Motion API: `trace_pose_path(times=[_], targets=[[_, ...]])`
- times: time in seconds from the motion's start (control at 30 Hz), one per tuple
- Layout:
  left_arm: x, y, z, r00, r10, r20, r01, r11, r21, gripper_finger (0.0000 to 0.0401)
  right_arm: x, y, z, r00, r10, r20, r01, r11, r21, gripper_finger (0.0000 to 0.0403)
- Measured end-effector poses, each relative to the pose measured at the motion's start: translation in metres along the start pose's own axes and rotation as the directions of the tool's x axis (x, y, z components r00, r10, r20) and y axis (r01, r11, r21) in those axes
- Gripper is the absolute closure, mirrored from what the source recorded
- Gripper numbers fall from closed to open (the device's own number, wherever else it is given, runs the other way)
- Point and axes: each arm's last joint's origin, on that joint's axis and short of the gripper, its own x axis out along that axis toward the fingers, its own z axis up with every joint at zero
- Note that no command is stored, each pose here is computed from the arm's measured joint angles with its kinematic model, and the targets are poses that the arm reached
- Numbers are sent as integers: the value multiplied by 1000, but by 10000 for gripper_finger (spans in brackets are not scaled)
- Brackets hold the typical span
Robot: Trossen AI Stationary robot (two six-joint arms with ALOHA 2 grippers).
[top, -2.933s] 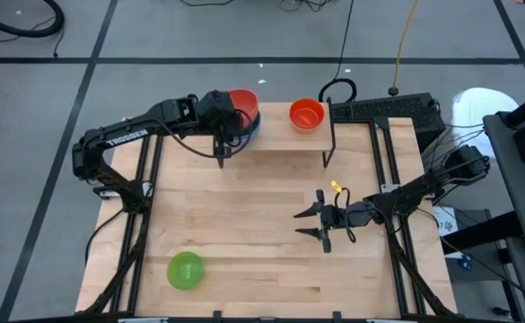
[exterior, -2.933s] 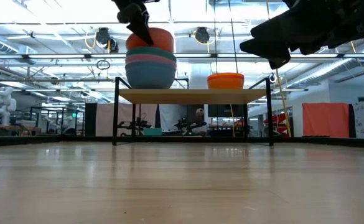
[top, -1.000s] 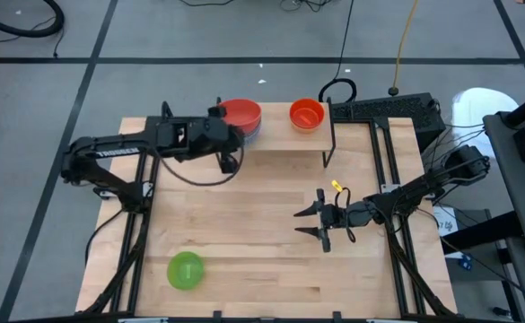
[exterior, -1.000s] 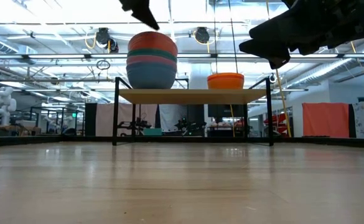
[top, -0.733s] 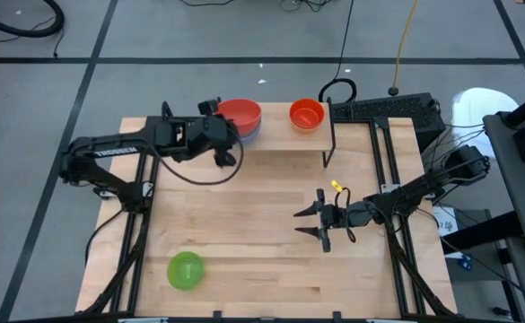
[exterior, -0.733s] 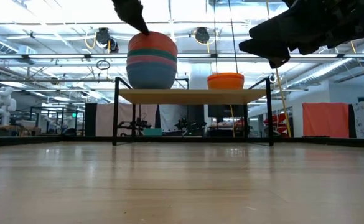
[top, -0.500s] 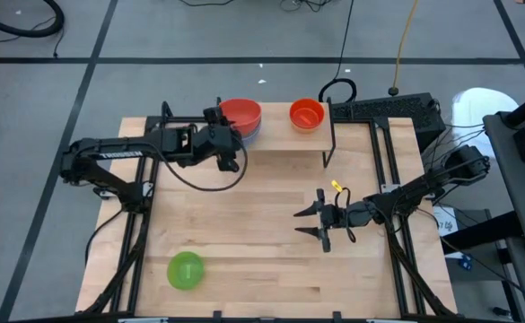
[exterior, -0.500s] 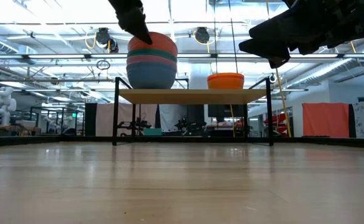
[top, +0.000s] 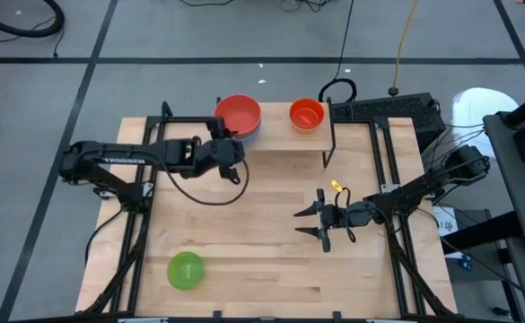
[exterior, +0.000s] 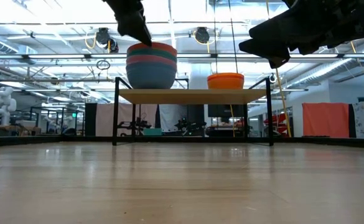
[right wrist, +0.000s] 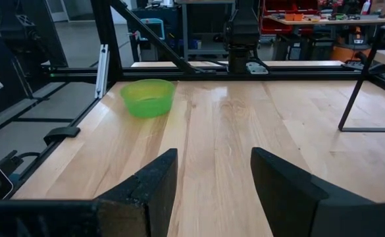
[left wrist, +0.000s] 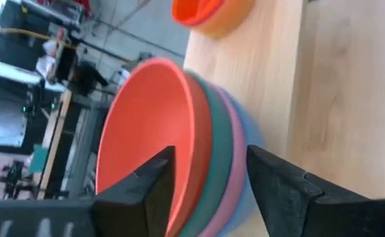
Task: Place and stack bowls onto a shelf
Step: Stack the orange bowl on top of the green bowl on the shelf, then stack the light green bowl on top of the right orange bowl on the shelf
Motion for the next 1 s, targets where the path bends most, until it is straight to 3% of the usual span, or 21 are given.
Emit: trace_pose_path(times=[0.27,0.4,0.57,0.7,0.83,1.0], targets=[[-20,-9,9,996,-12,84,15,999,-33,141,0,0,0,1000,0,-3,0,1000,10,218],[-43,-7,-1,985,-131,110,145,981,-131,144,0,0,-1,1000,-1,-12,1,1000,31,218],[-76,-21,-19,903,-420,90,430,886,-175,190,0,0,-3,1000,-3,-31,4,999,35,218],[-100,-40,-32,813,-582,-6,564,789,-244,230,0,0,-3,1000,-3,-27,4,999,36,218],[-119,-65,-44,724,-685,-82,634,707,-314,255,0,0,-3,1000,-2,-26,3,999,37,218],[-127,-102,-68,666,-724,-181,647,681,-344,260,0,0,-2,1000,-2,-24,3,999,37,218]])
